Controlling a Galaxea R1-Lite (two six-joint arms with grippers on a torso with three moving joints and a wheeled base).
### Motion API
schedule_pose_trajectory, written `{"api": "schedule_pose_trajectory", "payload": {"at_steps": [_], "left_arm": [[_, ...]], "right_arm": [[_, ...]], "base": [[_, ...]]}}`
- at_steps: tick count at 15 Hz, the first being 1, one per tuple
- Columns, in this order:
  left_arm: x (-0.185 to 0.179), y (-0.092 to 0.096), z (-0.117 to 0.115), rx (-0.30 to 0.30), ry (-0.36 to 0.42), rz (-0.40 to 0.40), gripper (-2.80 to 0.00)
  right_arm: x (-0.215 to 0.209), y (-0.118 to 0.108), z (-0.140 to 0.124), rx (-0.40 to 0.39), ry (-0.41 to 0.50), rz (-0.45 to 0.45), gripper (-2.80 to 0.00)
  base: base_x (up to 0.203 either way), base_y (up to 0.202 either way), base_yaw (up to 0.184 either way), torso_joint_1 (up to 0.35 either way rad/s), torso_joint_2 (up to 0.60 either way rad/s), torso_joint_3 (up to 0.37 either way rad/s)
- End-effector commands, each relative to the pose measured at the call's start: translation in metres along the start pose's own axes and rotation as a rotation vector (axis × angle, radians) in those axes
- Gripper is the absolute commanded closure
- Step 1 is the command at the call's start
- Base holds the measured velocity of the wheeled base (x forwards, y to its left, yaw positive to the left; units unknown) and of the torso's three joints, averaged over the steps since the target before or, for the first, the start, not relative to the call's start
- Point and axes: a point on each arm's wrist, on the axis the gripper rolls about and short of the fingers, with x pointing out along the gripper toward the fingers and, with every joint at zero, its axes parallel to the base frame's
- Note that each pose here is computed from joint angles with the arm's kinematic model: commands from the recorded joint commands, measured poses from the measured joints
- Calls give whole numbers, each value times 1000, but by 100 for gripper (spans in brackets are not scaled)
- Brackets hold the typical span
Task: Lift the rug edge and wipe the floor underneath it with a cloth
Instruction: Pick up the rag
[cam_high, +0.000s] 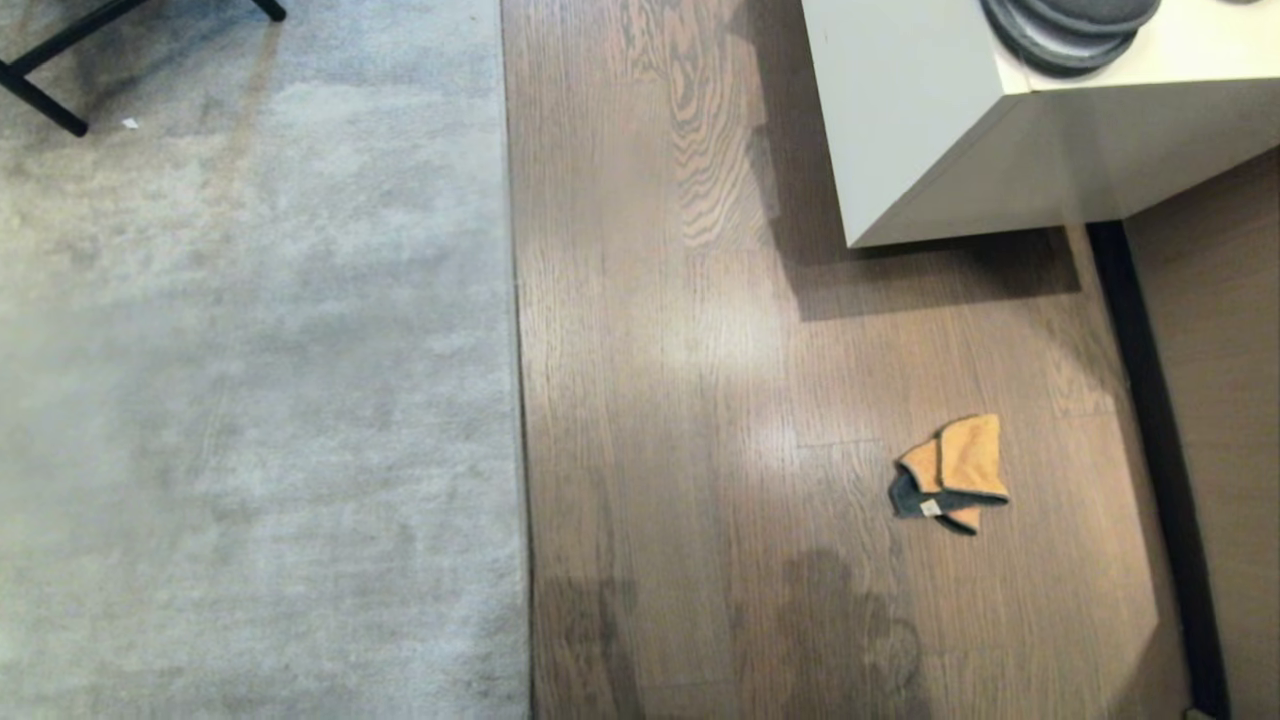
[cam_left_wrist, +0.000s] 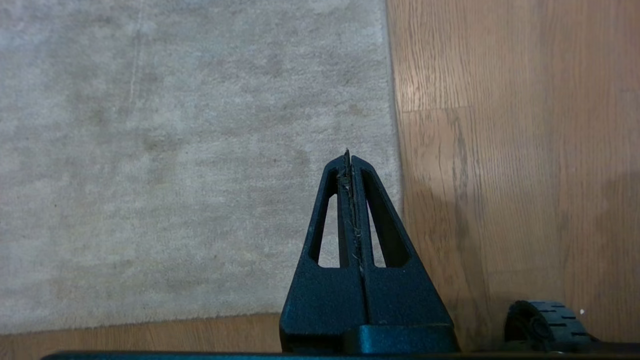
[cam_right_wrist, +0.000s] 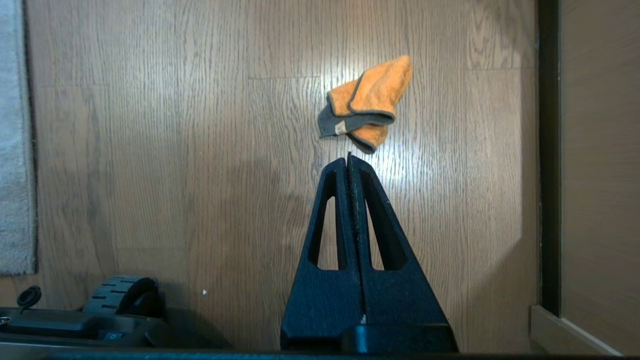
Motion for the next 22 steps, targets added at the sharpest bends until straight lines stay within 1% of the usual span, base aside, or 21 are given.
{"api": "schedule_pose_trajectory", "payload": {"at_steps": [1, 12, 22], "left_arm": [[0, 0, 0, 0, 0, 0, 0], [0, 0, 0, 0, 0, 0, 0], [0, 0, 0, 0, 0, 0, 0]], "right_arm": [[0, 0, 0, -1, 1, 1, 0], [0, 0, 0, -1, 3, 1, 0], [0, 0, 0, -1, 1, 1, 0]], "base": [[0, 0, 0, 2, 7, -198], [0, 0, 0, 1, 0, -195], [0, 0, 0, 0, 0, -16]]}}
